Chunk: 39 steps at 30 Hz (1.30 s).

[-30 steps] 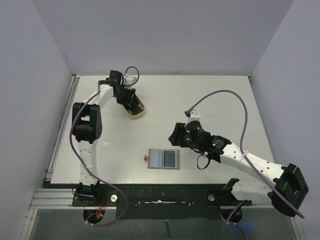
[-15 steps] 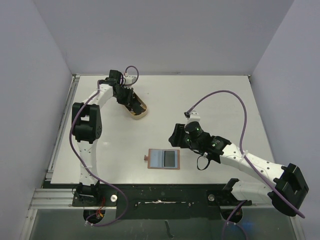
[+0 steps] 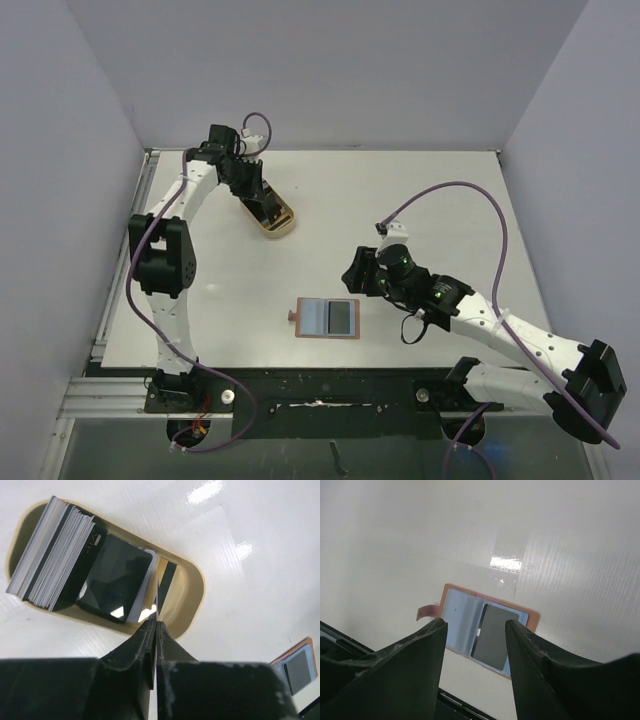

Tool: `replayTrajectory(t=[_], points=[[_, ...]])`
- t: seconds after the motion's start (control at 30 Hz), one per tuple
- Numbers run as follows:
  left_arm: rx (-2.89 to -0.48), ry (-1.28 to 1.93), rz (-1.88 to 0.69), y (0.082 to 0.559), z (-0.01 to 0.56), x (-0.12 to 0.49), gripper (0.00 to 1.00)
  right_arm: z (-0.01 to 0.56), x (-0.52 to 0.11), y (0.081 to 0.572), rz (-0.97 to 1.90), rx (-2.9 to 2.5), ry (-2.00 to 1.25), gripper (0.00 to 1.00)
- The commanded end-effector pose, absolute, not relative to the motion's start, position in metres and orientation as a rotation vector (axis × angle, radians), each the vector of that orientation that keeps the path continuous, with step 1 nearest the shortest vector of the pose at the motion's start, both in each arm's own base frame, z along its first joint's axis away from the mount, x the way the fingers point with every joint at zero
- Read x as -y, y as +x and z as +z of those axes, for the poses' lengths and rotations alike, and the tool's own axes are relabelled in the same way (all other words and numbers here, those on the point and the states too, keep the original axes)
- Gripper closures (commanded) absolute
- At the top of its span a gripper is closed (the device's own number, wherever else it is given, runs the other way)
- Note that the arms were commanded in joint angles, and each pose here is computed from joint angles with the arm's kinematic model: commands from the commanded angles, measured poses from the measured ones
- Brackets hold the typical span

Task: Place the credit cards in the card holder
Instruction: Pick up the credit card from the storage box.

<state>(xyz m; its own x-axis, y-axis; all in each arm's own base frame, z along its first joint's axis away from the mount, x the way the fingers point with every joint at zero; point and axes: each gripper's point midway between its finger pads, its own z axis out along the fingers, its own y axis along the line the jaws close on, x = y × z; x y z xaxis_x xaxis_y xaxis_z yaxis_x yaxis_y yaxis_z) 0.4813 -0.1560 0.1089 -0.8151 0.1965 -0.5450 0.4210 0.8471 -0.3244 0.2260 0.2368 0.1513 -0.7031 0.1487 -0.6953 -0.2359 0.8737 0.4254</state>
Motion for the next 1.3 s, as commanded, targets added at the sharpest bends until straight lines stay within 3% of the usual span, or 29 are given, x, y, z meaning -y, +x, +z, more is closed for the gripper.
replayTrajectory(t=[0.0, 0.3, 0.63, 0.9, 1.27], points=[[-2.397, 0.43, -0.57, 0.478, 0.177, 0.153, 1.0, 0.185, -0.235, 0.234, 0.649, -2.16, -0.054, 0.49], [-2.303, 0.375, -0.586, 0.446, 0.213, 0.152, 1.0, 0.201, -0.236, 0.233, 0.659, -2.125, -0.089, 0.49], [-2.245, 0.459, -0.878, 0.367, 0.225, 0.181, 1.0, 0.229, -0.254, 0.231, 0.735, -2.064, -0.215, 0.5], [-2.154, 0.697, -1.148, 0.29, 0.229, 0.239, 1.0, 0.252, -0.281, 0.224, 0.886, -1.975, -0.342, 0.55], [-2.023, 0.93, -1.439, 0.218, 0.231, 0.269, 1.0, 0.253, -0.287, 0.224, 0.898, -1.994, -0.451, 0.5]])
